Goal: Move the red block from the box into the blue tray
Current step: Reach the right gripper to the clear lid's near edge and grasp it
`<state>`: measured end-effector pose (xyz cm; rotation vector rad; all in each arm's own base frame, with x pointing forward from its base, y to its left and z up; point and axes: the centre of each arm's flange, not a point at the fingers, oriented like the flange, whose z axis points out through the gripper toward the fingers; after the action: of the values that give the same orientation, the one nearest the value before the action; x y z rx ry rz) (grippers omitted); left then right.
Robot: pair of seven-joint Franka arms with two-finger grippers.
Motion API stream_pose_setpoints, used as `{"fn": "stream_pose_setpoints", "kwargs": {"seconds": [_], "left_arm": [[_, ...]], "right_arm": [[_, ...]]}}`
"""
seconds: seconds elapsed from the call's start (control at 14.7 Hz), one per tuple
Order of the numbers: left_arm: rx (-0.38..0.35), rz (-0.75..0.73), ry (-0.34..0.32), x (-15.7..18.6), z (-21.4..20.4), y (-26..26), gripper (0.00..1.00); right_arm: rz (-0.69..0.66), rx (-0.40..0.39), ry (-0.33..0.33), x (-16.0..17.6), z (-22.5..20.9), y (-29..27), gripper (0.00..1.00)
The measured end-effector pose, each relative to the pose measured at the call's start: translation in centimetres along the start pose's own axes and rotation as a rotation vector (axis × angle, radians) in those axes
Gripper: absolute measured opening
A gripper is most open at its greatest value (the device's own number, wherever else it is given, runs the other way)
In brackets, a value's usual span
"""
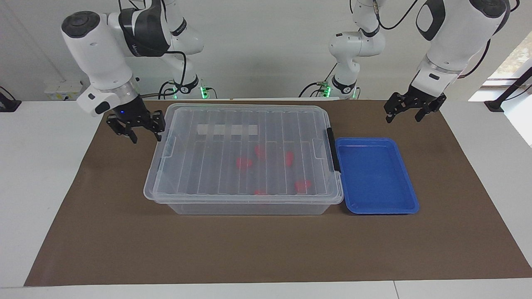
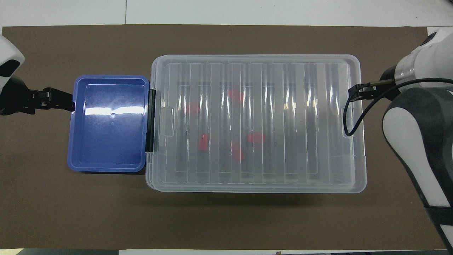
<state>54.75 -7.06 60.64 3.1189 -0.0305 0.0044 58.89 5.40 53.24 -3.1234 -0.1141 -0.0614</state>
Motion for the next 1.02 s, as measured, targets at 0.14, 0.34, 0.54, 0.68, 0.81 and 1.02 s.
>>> {"fn": "stream_pose_setpoints", "kwargs": {"seconds": [0.14,0.34,0.54,0.68,0.81,1.02], "left_arm": [[0.0,0.0,0.0,0.0,0.0,0.0,1.0],[0.0,0.0,0.0,0.0,0.0,0.0,1.0],[0.0,0.0,-0.002,0.0,0.0,0.0,1.0],[0.0,0.0,-0.004,0.0,0.0,0.0,1.0],[0.0,0.0,-0.004,0.0,0.0,0.0,1.0],[0.0,0.0,-0.005,0.0,0.0,0.0,1.0]], "right_arm": [[-0.006,0.0,-0.004,0.1,1.0,-0.5,0.51],[-0.001,0.0,-0.001,-0.3,3.0,-0.2,0.77],[0.007,0.0,-0.012,-1.3,4.7,0.3,1.0],[0.013,0.001,-0.02,-1.9,5.0,0.6,1.0],[0.022,0.001,-0.03,-2.5,5.2,1.2,1.0],[0.048,0.002,-0.045,-3.4,6.0,2.6,1.0]]}}
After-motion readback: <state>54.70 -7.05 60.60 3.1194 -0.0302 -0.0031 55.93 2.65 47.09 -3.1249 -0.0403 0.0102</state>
